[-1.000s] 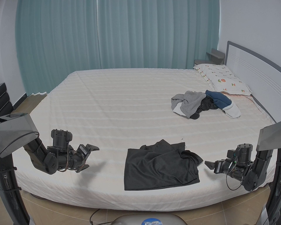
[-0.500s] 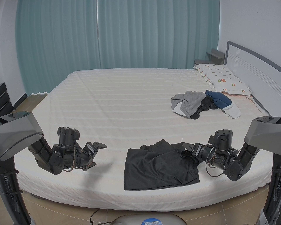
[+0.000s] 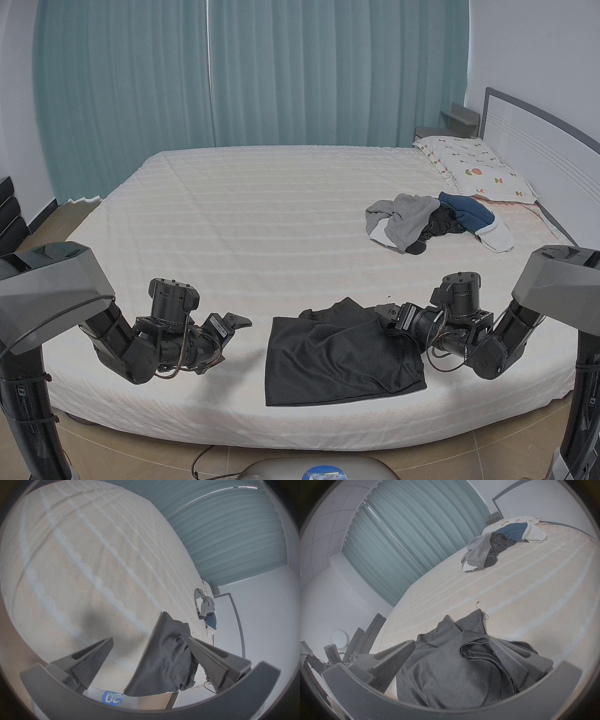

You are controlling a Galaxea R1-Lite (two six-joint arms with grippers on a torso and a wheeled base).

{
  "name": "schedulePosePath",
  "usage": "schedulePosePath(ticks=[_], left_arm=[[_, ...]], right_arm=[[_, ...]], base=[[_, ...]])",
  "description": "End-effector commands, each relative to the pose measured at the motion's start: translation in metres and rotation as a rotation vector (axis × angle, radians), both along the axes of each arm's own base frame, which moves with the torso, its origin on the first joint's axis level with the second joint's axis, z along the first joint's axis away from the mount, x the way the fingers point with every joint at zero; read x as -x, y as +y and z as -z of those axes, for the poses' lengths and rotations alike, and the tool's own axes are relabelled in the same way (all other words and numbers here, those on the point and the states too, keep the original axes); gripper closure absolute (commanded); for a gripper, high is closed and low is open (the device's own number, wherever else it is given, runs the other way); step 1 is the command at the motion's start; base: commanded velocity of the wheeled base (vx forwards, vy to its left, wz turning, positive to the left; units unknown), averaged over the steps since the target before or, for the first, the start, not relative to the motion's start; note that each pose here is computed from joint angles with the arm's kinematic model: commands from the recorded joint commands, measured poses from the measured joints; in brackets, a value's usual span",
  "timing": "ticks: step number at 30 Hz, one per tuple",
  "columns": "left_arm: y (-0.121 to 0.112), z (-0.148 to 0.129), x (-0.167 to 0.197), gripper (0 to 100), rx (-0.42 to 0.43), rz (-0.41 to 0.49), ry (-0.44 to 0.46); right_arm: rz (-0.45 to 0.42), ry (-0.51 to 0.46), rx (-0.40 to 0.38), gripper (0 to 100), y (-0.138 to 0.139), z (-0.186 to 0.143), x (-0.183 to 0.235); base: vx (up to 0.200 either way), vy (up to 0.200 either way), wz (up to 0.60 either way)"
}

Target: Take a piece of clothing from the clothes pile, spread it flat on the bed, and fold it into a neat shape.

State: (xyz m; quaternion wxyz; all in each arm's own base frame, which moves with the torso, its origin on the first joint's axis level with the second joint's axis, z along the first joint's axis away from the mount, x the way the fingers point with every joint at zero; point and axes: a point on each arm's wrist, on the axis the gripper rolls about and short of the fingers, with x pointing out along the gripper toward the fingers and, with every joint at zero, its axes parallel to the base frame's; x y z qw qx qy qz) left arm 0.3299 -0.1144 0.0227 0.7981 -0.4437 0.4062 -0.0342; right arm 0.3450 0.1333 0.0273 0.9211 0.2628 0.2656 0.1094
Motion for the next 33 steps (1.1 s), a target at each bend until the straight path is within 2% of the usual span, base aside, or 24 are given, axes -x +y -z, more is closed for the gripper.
schedulePosePath(ticks=[1, 12, 16, 24, 33], left_arm=[[-0.001, 0.004, -0.001, 0, -0.007, 0.0, 0.007], [-0.001, 0.005, -0.001, 0, -0.01, 0.002, 0.008], [-0.001, 0.005, -0.001, 0, -0.01, 0.002, 0.01], [-0.001, 0.005, -0.002, 0, -0.008, 0.001, 0.006], [-0.001, 0.005, -0.002, 0, -0.008, 0.001, 0.006]], right_arm=[[-0.011, -0.005, -0.004, 0, 0.0, -0.013, 0.007], [-0.038, 0.042, -0.01, 0, 0.011, -0.004, 0.017], [-0.033, 0.077, 0.008, 0, 0.013, 0.013, 0.014], [-0.018, 0.05, -0.001, 0, 0.019, 0.019, -0.006], [0.023, 0.048, 0.036, 0, 0.019, 0.028, -0.019]], base=[[0.0, 0.0, 0.0], [0.0, 0.0, 0.0], [0.0, 0.0, 0.0], [0.0, 0.0, 0.0], [0.0, 0.0, 0.0]])
